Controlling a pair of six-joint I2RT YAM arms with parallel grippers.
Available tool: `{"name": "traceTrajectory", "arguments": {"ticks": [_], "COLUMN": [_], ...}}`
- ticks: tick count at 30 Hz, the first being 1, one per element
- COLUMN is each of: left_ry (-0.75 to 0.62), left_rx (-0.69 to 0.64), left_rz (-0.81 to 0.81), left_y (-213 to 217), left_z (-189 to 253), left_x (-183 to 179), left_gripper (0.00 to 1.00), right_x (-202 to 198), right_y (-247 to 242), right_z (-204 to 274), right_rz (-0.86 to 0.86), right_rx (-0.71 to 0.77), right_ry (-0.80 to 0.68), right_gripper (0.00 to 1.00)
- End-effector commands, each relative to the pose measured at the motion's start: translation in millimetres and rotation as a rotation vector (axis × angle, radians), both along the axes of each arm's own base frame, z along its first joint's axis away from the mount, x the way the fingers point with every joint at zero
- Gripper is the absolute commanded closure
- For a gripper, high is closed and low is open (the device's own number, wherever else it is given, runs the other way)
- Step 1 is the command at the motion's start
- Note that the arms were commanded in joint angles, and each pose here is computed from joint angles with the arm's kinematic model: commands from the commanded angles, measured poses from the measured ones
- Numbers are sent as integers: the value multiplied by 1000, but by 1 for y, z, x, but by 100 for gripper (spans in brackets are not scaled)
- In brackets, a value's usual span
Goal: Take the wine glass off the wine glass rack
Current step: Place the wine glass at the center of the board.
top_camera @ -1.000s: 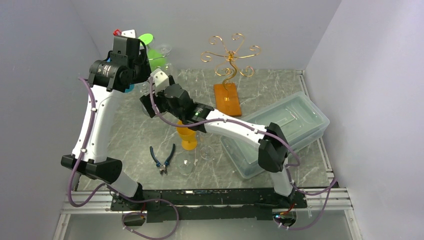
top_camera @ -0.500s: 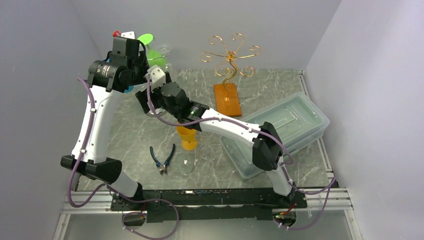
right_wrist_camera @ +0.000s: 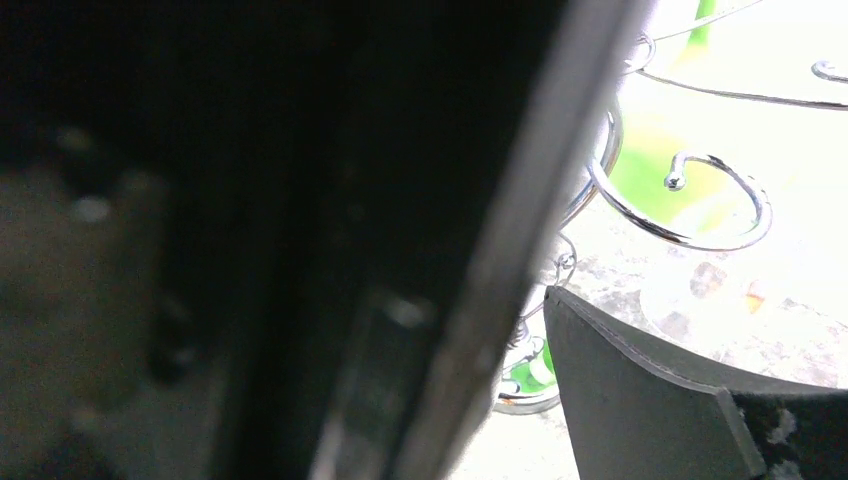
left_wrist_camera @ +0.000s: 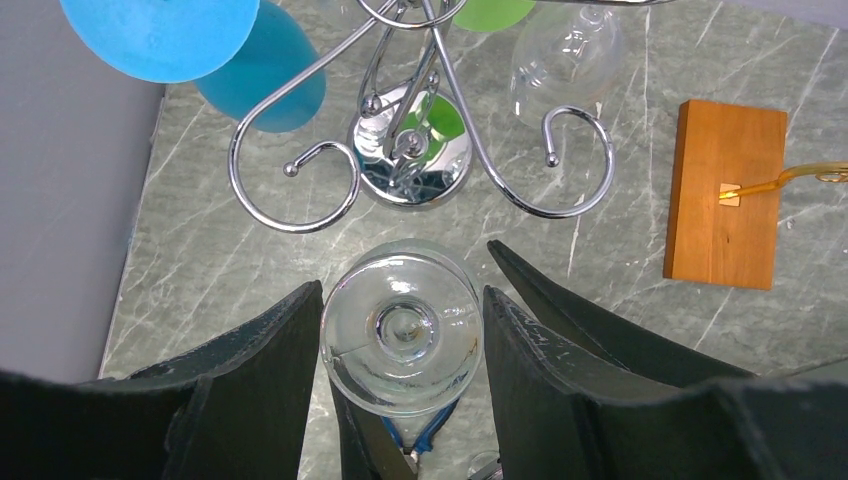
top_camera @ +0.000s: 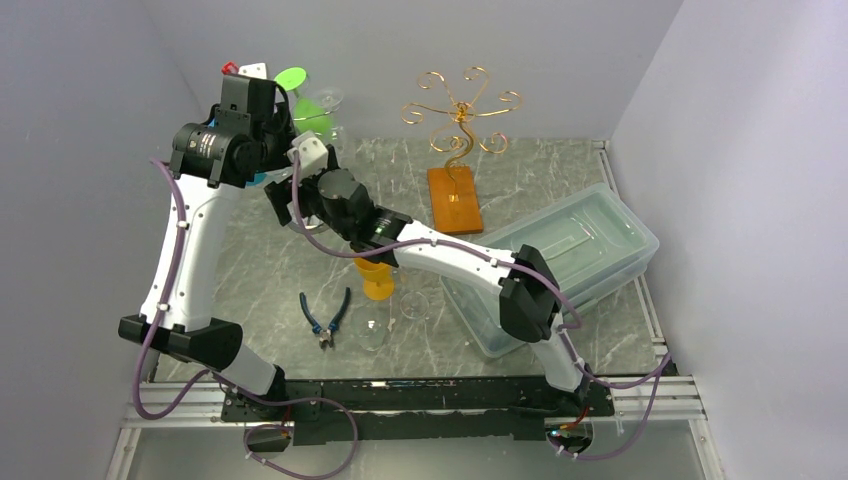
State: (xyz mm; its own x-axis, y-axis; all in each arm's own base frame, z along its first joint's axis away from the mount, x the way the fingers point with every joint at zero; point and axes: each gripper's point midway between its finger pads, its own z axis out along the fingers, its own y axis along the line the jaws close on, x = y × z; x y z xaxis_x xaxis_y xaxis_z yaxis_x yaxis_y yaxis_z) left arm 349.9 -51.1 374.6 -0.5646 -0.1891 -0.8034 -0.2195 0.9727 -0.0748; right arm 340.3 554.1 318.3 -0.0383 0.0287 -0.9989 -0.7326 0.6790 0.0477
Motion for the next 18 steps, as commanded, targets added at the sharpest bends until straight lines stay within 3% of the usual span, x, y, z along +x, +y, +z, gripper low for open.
{"name": "traceTrajectory", "arguments": {"ticks": [1, 18], "left_ry": [-128, -130], "left_rx": [-78, -81], "left_rz": [-21, -11], "left_y": [-8, -7], "left_z": [37, 39], "left_x": [-7, -9], "left_gripper": [84, 85], "right_x": [1, -2], "right_y": [2, -14], "right_z": [-2, -8], "right_rz": [-23, -63], "right_rx": [23, 52], "right_ry": [-2, -12], "right_gripper": [1, 3]}}
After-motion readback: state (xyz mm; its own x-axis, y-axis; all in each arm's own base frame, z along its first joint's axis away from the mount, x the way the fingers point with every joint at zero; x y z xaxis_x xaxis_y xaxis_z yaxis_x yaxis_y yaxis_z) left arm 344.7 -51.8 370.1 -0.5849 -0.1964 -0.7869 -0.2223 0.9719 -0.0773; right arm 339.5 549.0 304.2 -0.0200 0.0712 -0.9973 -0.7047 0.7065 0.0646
